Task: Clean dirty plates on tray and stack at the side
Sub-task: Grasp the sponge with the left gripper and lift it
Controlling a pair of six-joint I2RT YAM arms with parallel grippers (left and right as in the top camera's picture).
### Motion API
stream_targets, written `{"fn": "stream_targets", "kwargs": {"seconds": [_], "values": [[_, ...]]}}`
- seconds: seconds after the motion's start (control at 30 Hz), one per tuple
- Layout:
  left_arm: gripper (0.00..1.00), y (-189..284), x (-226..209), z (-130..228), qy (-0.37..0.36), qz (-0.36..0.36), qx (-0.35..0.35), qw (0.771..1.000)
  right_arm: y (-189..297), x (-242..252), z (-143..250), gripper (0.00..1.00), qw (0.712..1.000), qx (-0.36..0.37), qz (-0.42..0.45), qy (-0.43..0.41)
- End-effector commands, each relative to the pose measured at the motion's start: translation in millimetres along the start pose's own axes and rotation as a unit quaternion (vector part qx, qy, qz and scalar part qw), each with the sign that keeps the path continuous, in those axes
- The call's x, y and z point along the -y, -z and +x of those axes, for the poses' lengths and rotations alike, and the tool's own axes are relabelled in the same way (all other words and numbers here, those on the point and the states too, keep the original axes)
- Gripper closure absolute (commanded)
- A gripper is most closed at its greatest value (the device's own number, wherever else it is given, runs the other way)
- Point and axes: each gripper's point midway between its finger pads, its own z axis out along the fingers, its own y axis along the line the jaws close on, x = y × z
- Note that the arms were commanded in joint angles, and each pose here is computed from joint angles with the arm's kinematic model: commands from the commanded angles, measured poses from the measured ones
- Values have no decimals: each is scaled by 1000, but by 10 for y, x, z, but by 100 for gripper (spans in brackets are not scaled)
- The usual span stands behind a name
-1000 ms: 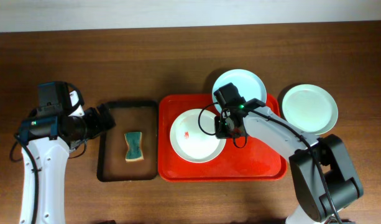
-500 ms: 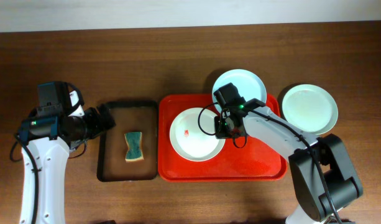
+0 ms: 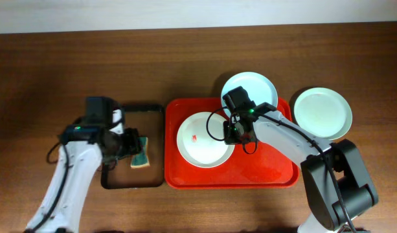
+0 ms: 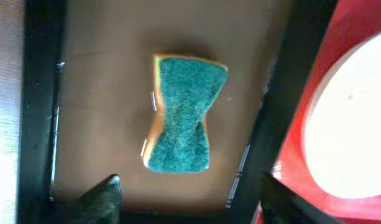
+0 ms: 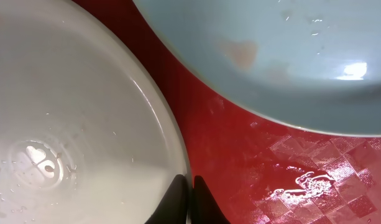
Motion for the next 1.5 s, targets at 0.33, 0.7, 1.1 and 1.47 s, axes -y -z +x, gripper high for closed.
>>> {"fn": "stream_targets", "kwargs": {"seconds": [0.33, 0.7, 1.1, 1.47], "values": [[66, -646, 24, -109, -76, -95, -99, 988, -68, 42, 73, 96, 1000, -12, 8, -4], [100, -929, -77, 85, -73, -99, -124, 985, -68, 42, 76, 96, 1000, -13, 8, -4], [100, 159, 277, -788, -84, -79, 67, 991, -68, 39, 86, 96, 1000, -15, 7, -4], [100, 505, 626, -901, -103, -7, 72, 992, -63, -117, 152, 96, 997, -36, -36, -49]]}}
